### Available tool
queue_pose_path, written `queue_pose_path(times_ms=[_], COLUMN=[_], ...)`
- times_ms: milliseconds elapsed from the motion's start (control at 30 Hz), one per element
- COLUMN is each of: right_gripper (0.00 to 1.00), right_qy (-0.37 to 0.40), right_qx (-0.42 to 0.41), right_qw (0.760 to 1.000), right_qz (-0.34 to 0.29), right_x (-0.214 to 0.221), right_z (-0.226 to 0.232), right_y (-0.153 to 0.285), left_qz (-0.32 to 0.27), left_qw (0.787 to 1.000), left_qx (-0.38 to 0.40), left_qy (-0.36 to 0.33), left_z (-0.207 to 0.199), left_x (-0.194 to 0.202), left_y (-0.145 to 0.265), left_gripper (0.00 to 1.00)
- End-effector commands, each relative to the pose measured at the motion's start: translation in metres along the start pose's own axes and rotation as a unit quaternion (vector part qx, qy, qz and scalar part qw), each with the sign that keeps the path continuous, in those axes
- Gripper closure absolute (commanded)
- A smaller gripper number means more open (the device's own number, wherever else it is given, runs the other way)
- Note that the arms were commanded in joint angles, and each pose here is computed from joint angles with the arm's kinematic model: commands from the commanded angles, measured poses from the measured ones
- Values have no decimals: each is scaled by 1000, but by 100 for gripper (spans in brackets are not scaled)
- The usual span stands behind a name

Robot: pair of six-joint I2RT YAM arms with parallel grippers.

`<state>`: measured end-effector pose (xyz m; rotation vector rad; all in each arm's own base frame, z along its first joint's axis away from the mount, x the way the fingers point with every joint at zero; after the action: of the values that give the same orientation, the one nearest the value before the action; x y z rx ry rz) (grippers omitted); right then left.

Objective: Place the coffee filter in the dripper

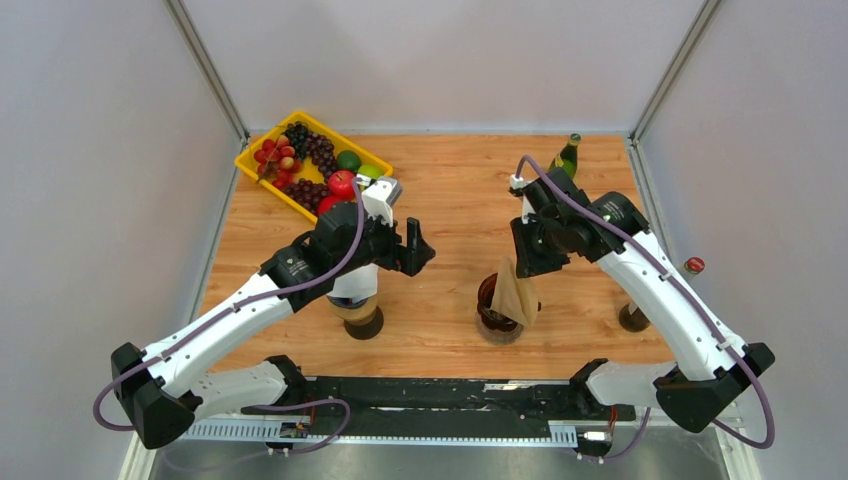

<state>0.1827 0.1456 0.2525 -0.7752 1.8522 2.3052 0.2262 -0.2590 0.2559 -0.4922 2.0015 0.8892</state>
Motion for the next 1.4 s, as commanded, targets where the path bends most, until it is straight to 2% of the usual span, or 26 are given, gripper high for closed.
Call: queue_pose_path(times_ms=[0, 300, 733, 1000, 1367], right_gripper=[79, 78, 72, 68, 69], right_qy=[8, 12, 19, 24, 21], right_qx=[-20, -36, 43, 45, 46], right_qw=[1000, 999, 998, 998, 999], right_qz=[17, 35, 27, 26, 12], right_x=[10, 15, 18, 23, 22], right_z=[7, 20, 15, 21, 22], right_y=[-3, -20, -47, -61, -74], left_qz=[-9, -14, -20, -22, -26], left_qw=[1000, 1000, 999, 999, 998], left_qx=[-2, -15, -29, -47, -52], left_qy=[-5, -3, -3, -5, -1], left_z=[0, 4, 9, 15, 17], left_x=[-3, -5, -6, -6, -7], left_y=[5, 5, 8, 8, 9], left_gripper=[0, 0, 0, 0, 0])
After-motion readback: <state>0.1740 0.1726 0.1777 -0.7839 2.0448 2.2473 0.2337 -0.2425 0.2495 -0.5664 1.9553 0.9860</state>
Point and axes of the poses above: each gripper's point midway between its finger pads, its own y axis back along the fingers, its own z axis along the line the jaws close on, x = y × z, the point moved 1 cm from there along y, back along the fingers, and after that the axes turned 1 degree about y, right-handed, at the moved point
